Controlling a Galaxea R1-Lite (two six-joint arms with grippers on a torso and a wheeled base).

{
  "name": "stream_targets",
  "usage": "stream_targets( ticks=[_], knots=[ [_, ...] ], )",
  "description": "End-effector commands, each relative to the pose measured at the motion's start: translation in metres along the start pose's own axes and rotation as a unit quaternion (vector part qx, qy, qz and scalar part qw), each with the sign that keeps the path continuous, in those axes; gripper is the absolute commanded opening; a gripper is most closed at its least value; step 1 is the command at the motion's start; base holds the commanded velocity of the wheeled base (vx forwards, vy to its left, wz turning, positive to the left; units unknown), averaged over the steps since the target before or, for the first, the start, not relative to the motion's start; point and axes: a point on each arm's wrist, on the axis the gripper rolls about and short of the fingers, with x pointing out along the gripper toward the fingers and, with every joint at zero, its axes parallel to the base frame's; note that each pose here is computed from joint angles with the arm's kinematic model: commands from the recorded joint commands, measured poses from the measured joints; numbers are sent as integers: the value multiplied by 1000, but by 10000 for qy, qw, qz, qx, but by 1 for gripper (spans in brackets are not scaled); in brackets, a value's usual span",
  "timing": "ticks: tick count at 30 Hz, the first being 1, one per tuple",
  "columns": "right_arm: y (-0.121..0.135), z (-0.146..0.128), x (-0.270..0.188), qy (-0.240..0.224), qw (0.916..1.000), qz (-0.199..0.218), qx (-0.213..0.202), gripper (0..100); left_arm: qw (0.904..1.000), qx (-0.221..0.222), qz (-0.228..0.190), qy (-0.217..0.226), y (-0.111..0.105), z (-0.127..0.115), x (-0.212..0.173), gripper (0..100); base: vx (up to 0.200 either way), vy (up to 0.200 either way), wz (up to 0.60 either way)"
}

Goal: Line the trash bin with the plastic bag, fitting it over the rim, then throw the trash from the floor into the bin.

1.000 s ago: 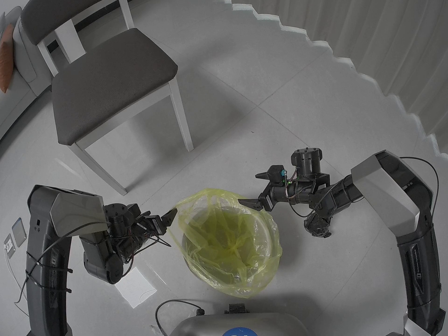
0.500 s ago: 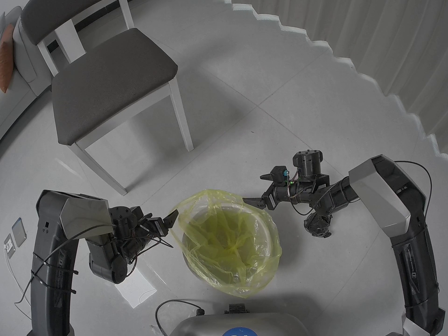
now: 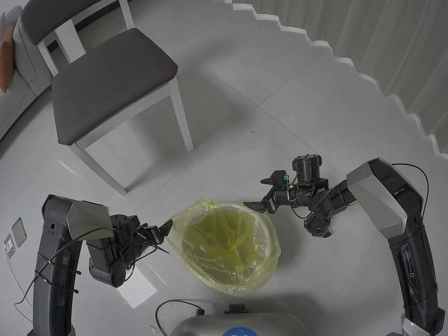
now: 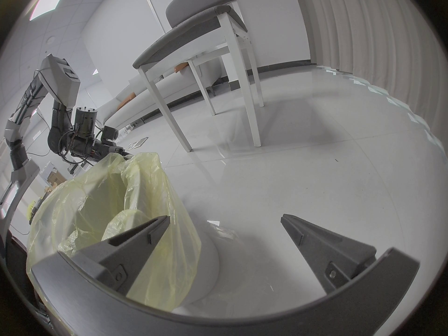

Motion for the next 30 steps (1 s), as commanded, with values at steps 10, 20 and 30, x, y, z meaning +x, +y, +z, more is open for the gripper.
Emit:
stream_targets(
  ticks=[10,20,30],
  knots=[
    [0,-12,-5,162,9998,5,92,100,9986,506,-35,176,9,6,-4,100,0,0,0],
    [-1,-13,-17,256,9996,-23,150,100,9936,1090,-205,198,9,28,-10,100,0,0,0],
    [1,12,-52,198,9996,-126,142,100,9942,1013,-291,-192,-7,57,-39,100,0,0,0]
  ],
)
